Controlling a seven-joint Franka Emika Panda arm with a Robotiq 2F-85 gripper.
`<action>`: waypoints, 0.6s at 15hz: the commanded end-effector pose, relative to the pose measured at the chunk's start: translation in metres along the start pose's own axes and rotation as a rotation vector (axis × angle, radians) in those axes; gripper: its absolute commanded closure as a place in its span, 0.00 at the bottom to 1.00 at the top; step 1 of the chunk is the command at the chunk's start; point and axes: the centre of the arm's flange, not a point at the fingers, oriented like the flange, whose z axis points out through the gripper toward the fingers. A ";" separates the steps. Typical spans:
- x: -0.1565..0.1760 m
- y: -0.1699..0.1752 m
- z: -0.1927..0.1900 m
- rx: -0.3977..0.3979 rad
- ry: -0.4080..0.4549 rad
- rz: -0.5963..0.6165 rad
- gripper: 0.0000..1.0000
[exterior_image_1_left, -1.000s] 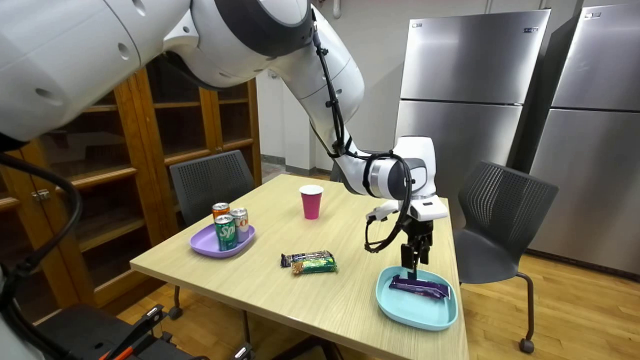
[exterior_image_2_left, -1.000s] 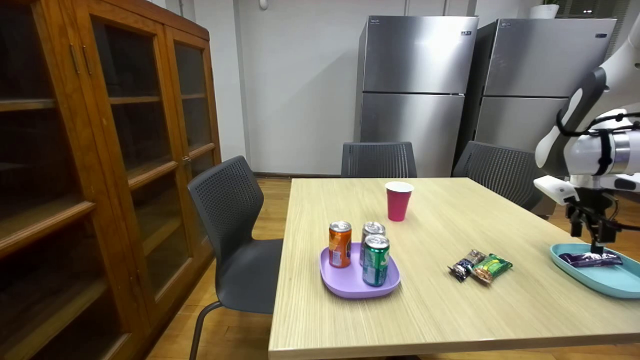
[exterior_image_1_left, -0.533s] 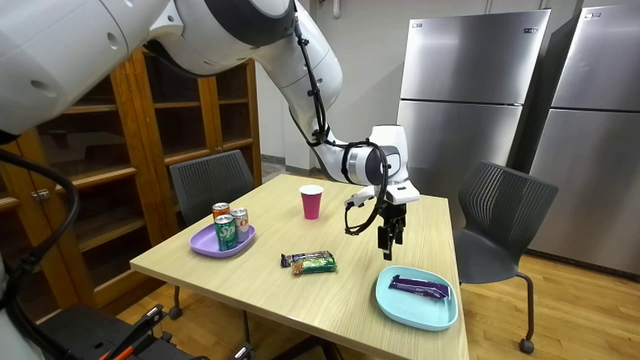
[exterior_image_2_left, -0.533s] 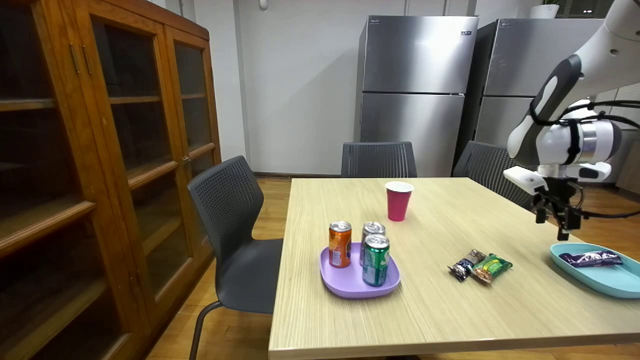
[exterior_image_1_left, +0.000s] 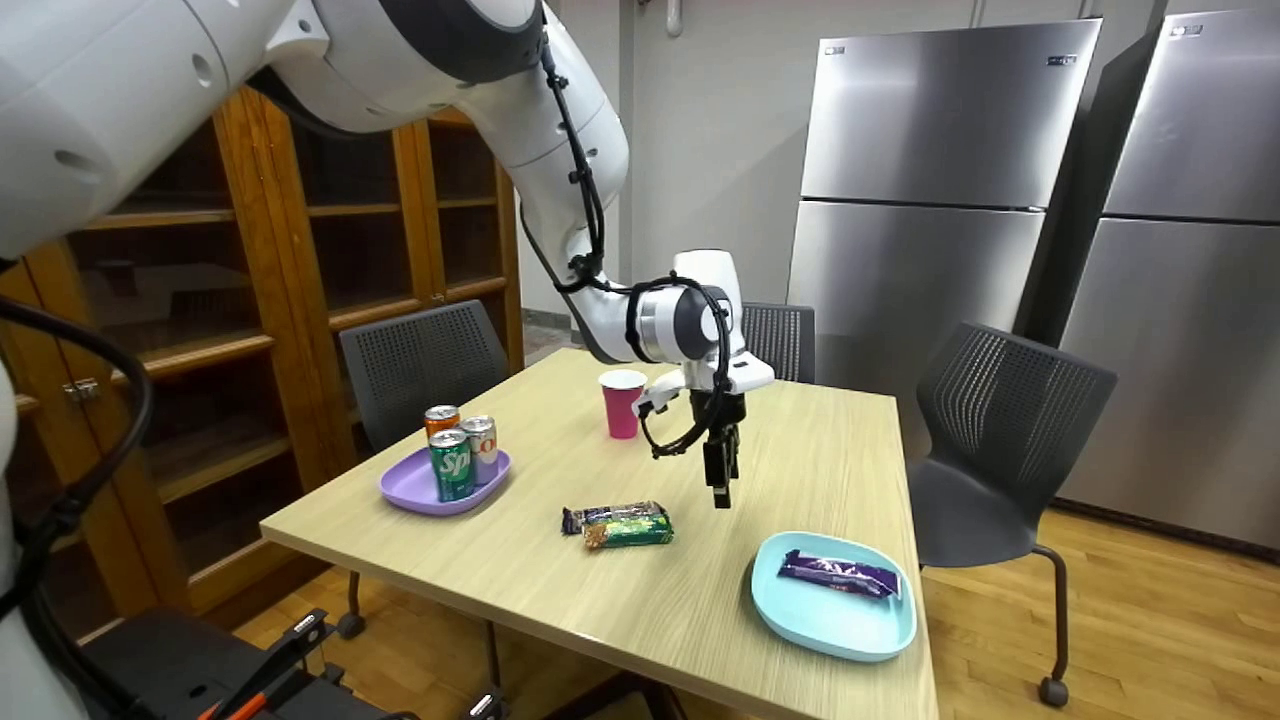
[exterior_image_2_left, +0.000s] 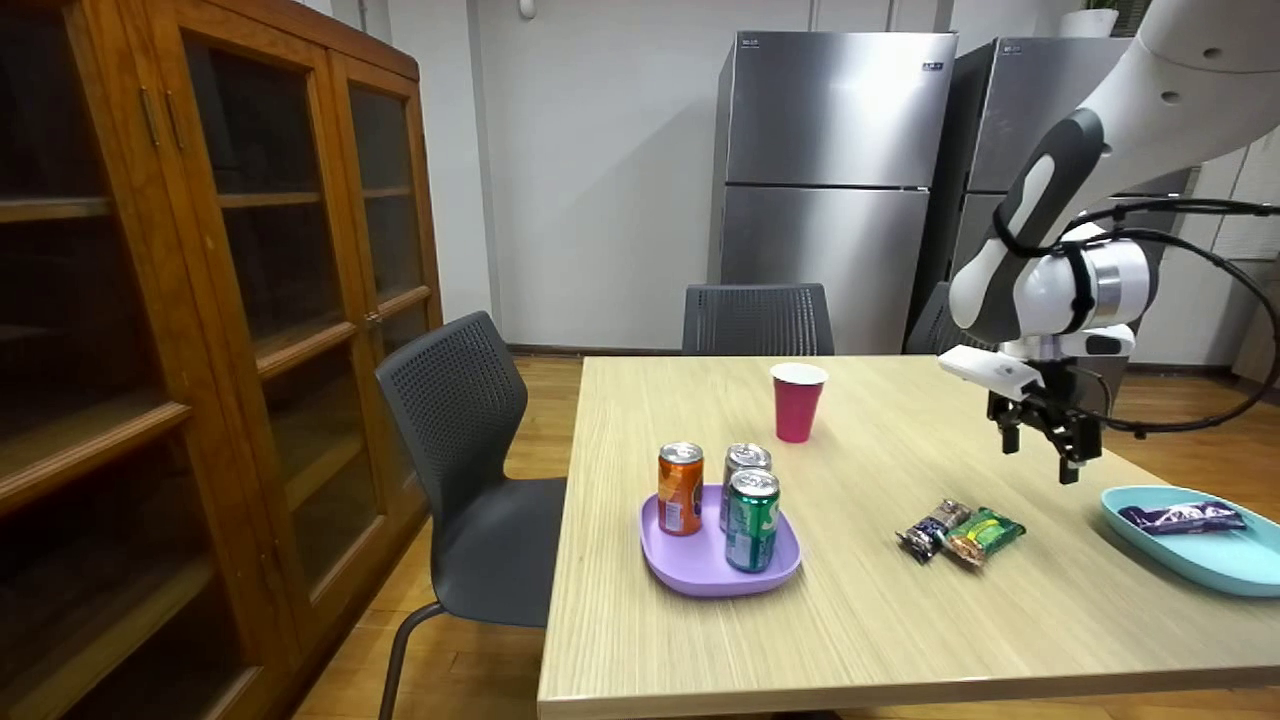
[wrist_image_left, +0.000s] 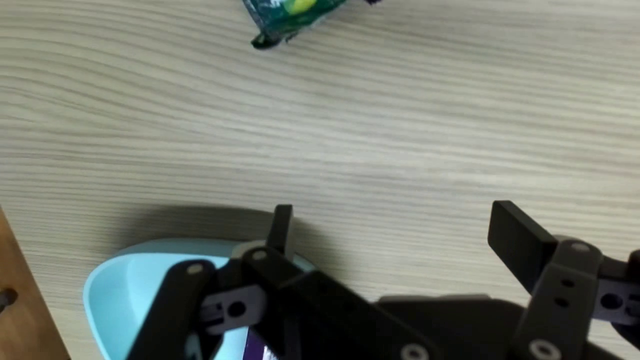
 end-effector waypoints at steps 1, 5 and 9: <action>-0.030 0.012 -0.013 -0.021 -0.011 -0.151 0.00; -0.058 0.017 -0.010 -0.020 -0.047 -0.260 0.00; -0.076 0.031 -0.011 -0.033 -0.075 -0.343 0.00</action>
